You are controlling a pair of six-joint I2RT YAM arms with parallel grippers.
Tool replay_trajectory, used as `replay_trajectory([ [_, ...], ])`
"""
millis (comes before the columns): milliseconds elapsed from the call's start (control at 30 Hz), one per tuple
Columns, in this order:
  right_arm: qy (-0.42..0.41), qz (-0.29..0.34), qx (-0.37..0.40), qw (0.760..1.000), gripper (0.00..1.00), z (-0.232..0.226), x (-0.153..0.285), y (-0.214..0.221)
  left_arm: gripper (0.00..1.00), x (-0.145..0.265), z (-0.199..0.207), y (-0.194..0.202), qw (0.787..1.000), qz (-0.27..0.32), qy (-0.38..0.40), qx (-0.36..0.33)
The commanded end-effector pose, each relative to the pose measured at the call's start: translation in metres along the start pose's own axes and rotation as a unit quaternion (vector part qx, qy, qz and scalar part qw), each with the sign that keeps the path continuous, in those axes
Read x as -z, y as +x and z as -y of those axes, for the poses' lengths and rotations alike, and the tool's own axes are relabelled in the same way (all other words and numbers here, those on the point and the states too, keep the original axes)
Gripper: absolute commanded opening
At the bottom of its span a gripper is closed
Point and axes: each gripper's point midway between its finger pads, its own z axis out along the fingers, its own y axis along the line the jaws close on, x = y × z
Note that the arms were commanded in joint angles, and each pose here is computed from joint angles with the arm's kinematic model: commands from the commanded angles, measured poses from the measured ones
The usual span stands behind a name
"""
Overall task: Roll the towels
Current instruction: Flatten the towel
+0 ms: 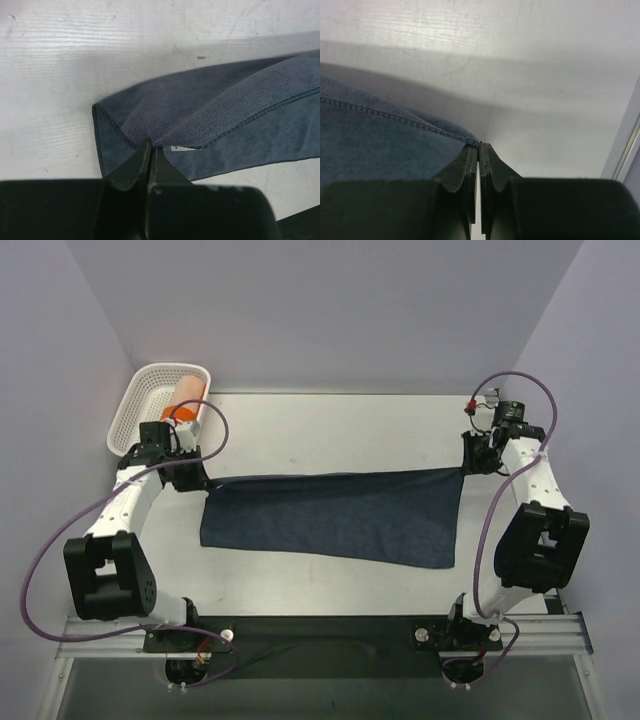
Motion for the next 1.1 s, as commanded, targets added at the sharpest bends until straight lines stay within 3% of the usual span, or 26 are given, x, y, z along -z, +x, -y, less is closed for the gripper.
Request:
replay_trajectory([
  [0, 0.005, -0.004, -0.001, 1.000, 0.00, 0.007, -0.013, -0.013, 0.00, -0.022, -0.006, -0.027, 1.000, 0.025, 0.002, -0.010],
  [400, 0.018, -0.044, -0.008, 0.999, 0.00, 0.020, -0.059, -0.025, 0.06, -0.068, -0.003, -0.076, 0.999, 0.026, 0.037, -0.015],
  [533, 0.028, -0.043, -0.013, 0.999, 0.00, 0.024, -0.073, -0.040, 0.08, -0.107, -0.003, -0.097, 0.998, 0.023, 0.066, 0.005],
  [600, 0.034, -0.043, -0.013, 0.998, 0.00, 0.025, -0.081, -0.048, 0.14, -0.126, -0.002, -0.111, 0.996, 0.024, 0.080, 0.017],
  [633, 0.040, -0.045, -0.017, 0.998, 0.04, 0.026, -0.084, -0.050, 0.26, -0.131, 0.003, -0.117, 0.996, 0.026, 0.088, 0.014],
  [767, 0.059, -0.049, -0.013, 0.997, 0.45, 0.030, -0.088, -0.059, 0.52, -0.145, -0.001, -0.136, 0.996, 0.037, 0.080, 0.022],
  [833, 0.070, -0.040, -0.009, 0.997, 0.57, 0.034, -0.076, -0.068, 0.67, -0.136, -0.001, -0.147, 0.996, 0.048, 0.076, 0.012],
  [1000, 0.027, -0.034, 0.025, 0.999, 0.57, 0.018, -0.020, -0.070, 0.69, -0.079, 0.011, -0.164, 0.993, 0.090, 0.069, -0.046],
  [1067, -0.001, -0.079, 0.051, 0.996, 0.53, -0.001, -0.010, -0.038, 0.68, -0.070, 0.009, -0.142, 0.993, 0.074, 0.063, -0.073],
])
